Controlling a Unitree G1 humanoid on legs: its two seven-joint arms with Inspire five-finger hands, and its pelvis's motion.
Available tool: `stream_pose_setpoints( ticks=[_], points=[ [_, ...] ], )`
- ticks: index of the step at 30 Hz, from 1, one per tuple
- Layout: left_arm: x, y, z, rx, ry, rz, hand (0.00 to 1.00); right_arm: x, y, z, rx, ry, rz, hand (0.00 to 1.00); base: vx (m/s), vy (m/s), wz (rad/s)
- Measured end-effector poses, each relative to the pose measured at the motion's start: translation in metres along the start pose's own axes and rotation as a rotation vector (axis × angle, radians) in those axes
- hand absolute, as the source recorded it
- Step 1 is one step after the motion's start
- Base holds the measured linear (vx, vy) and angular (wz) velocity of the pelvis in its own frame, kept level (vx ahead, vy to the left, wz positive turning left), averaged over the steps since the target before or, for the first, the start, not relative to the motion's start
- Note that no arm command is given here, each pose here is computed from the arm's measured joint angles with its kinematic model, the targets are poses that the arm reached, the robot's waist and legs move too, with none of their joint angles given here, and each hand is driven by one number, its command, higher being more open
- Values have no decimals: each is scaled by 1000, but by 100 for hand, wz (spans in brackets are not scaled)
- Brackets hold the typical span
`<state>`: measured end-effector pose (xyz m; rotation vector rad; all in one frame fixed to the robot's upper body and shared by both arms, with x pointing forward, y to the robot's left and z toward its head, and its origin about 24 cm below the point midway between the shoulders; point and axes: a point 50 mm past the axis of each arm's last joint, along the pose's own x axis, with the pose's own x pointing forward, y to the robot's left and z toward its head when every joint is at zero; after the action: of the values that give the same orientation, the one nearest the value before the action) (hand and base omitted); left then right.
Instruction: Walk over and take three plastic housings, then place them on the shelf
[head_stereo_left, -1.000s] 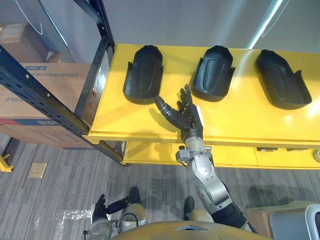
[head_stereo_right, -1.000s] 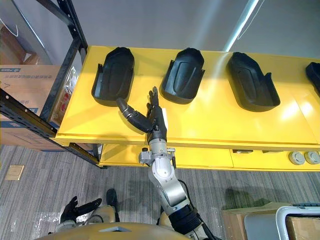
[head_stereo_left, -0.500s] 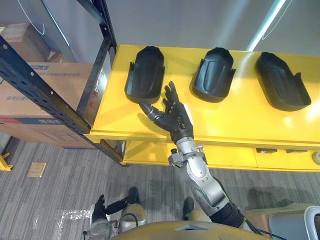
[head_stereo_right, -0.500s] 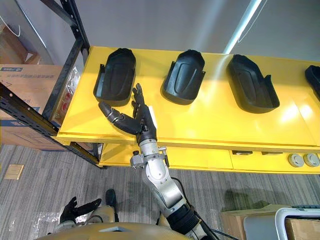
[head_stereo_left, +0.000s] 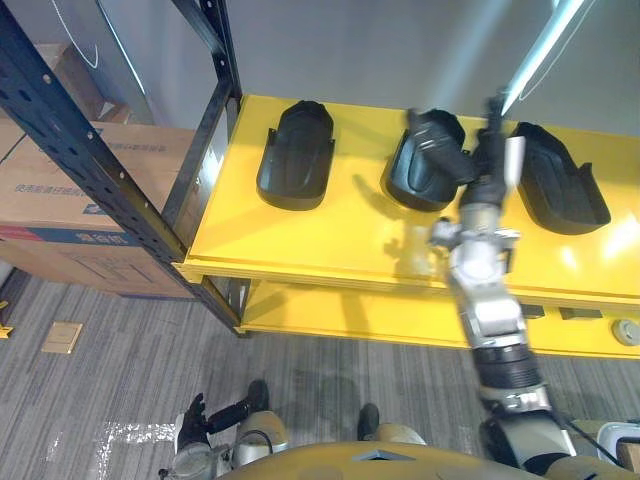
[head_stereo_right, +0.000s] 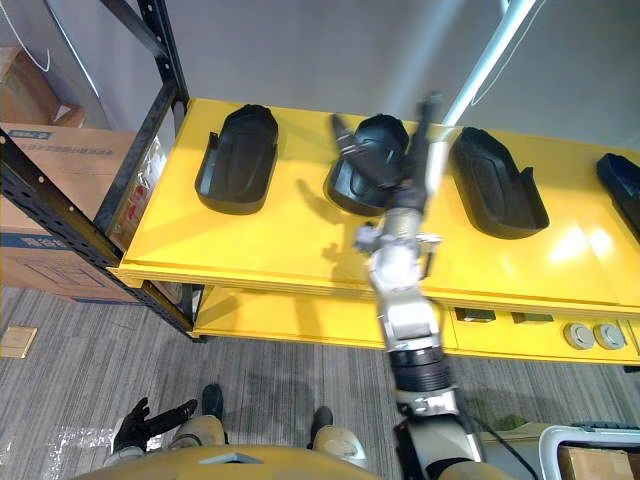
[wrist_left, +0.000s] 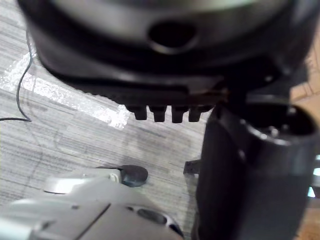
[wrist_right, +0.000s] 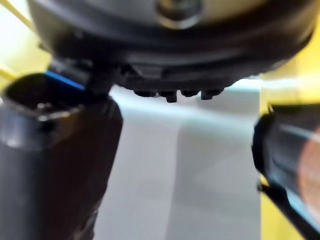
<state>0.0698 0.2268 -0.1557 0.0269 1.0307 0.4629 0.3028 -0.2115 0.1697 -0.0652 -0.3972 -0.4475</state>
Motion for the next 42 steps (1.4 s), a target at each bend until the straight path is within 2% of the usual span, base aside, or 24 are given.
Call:
stream_pose_setpoints(
  ticks=[3,6,11,13,17,21,26,34,42],
  points=[
    [-2,4,-7,2,20,2,100,24,-23,3,-52,-6,-23,100,0,0,0],
    [-2,5,-6,20,16,-3,100,37,-32,-10,-113,60,7,100,-9,-2,1],
    [-1,4,0,23,2,-10,100,55,-29,-32,-96,222,61,100,-19,1,10],
    [-1,5,2,5,-1,-12,100,68,-22,-39,-46,310,142,100,10,-1,20],
    [0,4,7,-4,-21,-25,100,78,-10,-38,12,359,249,100,15,2,12],
    [1,2,17,-8,-54,-37,100,103,-4,-10,1,302,262,100,-12,1,3],
    [3,-8,32,2,-97,-78,100,139,-19,60,-3,120,130,100,-72,7,0],
    [5,-10,46,28,-141,-97,100,148,-25,80,-28,83,-6,100,-41,-13,-8],
    [6,-17,60,13,-184,-120,100,156,-16,98,-28,120,-3,100,5,-3,1]
  ],
)
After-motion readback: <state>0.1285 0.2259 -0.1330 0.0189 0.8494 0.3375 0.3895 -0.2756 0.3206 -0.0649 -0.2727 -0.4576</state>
